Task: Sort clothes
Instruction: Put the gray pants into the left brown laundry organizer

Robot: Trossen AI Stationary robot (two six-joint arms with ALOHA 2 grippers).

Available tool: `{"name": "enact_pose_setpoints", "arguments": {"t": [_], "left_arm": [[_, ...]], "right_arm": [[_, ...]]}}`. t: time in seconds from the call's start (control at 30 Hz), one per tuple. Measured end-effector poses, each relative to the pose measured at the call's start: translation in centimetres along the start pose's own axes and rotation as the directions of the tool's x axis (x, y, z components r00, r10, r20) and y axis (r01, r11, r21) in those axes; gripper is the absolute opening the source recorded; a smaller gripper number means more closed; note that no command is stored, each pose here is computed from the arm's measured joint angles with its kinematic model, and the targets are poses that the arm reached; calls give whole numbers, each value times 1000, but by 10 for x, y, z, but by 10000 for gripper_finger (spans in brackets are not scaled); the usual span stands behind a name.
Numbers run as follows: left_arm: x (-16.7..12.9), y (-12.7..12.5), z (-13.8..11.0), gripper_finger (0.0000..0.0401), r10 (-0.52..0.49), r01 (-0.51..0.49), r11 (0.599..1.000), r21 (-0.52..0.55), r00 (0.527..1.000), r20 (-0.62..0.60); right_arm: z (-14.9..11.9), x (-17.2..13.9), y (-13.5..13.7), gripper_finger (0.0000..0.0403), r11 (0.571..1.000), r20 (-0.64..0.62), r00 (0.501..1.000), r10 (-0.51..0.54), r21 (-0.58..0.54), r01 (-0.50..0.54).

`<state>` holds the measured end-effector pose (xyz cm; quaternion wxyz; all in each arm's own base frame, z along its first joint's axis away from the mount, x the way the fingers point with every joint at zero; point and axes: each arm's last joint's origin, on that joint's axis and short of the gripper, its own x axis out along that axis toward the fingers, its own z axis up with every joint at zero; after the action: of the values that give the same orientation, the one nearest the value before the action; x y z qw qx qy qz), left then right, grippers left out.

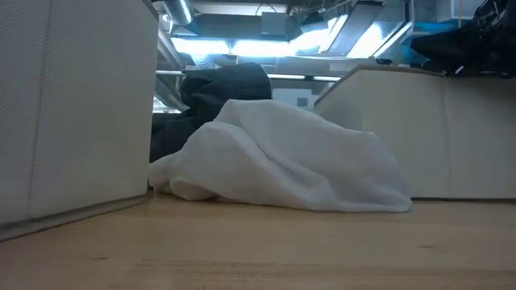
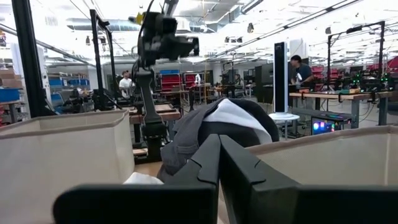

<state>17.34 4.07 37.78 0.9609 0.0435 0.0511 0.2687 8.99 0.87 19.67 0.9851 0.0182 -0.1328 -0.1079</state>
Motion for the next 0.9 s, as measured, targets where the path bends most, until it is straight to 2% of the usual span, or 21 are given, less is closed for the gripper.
{"name": "enact_pose_setpoints", "arguments": {"t": [0.1,0.23,0.33,0.53,0.73,0.9], "left_arm": [[16,-3,10,8,11,-11,1000,0,1000,-14],[32,-7,18,8,27,-32,998,62,996,83],[40,-9,21,22,38,-43,998,37,991,125],[46,-10,21,112,45,-46,999,15,997,68],[49,-6,43,208,93,-93,996,0,996,-4],[62,-5,59,258,104,-109,994,-26,982,-155]], "right_arm": [[0,0,0,12,1000,-4,1000,0,-2,0],[0,0,0,12,1000,-5,1000,4,-3,-4],[0,0,0,12,1000,-5,1000,12,-1,-12],[0,0,1,12,1000,-4,1000,19,3,-19],[0,0,1,12,1000,-6,1000,19,1,-19],[-2,0,1,12,1000,-25,999,21,-9,-21]]}}
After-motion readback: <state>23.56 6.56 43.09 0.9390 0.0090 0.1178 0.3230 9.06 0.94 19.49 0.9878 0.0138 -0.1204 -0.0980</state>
